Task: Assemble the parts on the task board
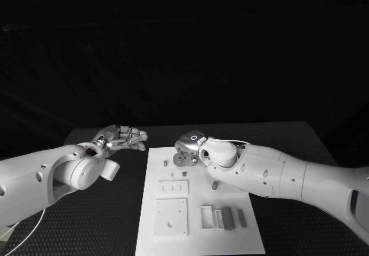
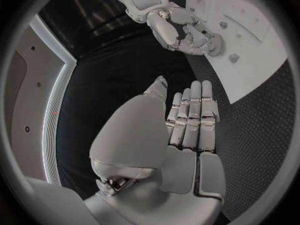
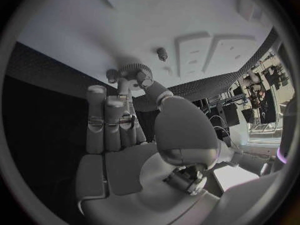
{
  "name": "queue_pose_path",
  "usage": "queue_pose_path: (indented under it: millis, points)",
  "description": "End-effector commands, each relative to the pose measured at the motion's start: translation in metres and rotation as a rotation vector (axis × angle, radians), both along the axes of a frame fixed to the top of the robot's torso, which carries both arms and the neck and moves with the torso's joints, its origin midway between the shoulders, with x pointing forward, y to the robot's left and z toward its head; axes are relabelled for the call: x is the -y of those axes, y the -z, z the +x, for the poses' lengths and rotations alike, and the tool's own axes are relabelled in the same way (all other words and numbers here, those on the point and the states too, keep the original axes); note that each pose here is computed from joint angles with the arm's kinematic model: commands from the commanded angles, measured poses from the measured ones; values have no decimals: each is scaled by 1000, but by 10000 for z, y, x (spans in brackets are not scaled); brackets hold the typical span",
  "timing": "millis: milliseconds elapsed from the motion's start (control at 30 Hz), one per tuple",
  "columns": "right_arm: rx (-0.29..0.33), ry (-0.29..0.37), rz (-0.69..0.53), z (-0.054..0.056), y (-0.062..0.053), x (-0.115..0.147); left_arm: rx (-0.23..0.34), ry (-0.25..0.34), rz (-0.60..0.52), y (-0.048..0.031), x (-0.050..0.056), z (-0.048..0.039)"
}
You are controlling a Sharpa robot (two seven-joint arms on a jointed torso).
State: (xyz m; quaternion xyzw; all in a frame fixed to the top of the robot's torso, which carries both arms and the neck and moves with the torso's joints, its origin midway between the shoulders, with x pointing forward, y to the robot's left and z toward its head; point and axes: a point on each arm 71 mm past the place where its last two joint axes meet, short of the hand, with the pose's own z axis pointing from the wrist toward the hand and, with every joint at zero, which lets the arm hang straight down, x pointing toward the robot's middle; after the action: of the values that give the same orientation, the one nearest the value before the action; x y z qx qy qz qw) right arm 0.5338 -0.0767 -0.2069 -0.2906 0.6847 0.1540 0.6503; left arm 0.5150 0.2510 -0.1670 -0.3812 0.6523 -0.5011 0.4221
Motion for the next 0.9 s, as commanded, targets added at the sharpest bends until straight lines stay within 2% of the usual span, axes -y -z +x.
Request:
queue_pose_path:
  millis: [33,400,900]
  points:
    - [-45,36,-66,1,138,84,5,18,-5,-14,23,-5]
    - [-82,31,-58,-17,158,99,5,17,-4,-15,15,-8]
    - [-79,34,-17,-14,146,79,4,16,-4,-15,11,-9]
